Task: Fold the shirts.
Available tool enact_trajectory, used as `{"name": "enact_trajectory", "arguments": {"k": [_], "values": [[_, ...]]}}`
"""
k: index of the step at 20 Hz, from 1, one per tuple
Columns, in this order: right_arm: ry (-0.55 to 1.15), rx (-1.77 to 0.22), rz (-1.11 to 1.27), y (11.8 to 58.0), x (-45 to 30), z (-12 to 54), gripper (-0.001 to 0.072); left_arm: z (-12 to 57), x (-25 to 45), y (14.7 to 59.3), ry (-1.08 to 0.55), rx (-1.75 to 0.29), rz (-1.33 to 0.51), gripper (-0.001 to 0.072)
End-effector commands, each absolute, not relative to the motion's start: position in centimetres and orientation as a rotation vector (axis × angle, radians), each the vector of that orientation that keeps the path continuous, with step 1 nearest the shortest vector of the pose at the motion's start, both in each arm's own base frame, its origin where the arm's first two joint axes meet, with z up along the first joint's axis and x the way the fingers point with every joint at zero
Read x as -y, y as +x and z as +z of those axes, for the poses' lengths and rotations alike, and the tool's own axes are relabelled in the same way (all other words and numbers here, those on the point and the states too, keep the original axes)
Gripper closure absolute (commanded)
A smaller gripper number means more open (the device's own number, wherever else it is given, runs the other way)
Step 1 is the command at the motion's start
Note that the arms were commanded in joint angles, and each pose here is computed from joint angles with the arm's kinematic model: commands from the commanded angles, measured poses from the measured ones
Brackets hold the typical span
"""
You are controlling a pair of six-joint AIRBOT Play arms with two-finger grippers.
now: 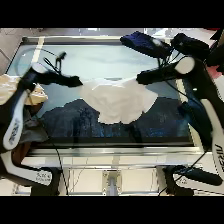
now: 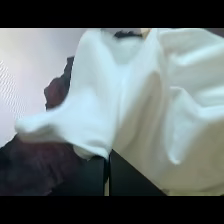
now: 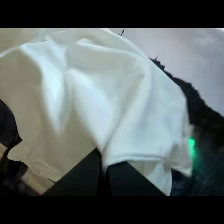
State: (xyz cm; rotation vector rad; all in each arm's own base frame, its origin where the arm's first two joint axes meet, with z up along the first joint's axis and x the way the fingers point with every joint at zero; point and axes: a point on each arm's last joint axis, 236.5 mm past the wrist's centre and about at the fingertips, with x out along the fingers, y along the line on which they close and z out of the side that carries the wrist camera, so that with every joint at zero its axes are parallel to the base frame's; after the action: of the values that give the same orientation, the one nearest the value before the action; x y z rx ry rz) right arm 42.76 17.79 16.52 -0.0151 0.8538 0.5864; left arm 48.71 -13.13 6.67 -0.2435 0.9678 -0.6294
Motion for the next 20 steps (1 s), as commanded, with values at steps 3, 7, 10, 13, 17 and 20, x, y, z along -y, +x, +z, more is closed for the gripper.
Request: {"name": "enact_trajectory", "arguments": {"k": [3,7,10,13,17,20], "values": [[-0.172,-0.46,0.558,31.7,-14.0,37.1,0.0699,31.0,6.8,40.2,-0.103,-0.46,-0.511,0.0693],[-0.163,-0.07,0.566,21.8,-12.9,49.3,0.07,47.1,6.0,30.2,0.001,0.068,-0.344,0.0693],[-0.168,-0.014,0.56,20.0,-12.5,50.9,0.07,50.7,6.7,25.1,0.038,0.206,-0.319,0.0693],[-0.18,-0.057,0.505,23.7,-11.9,49.9,0.07,46.7,8.8,25.1,0.018,0.031,-0.423,0.0693],[-0.142,-0.073,0.44,36.3,-13.1,47.6,0.0701,33.0,11.0,25.3,-0.101,-0.518,-0.589,0.0694],[0.005,-0.281,0.547,47.8,-18.1,37.3,0.0702,23.2,11.1,25.4,-0.237,-0.758,-0.606,0.0694]]}}
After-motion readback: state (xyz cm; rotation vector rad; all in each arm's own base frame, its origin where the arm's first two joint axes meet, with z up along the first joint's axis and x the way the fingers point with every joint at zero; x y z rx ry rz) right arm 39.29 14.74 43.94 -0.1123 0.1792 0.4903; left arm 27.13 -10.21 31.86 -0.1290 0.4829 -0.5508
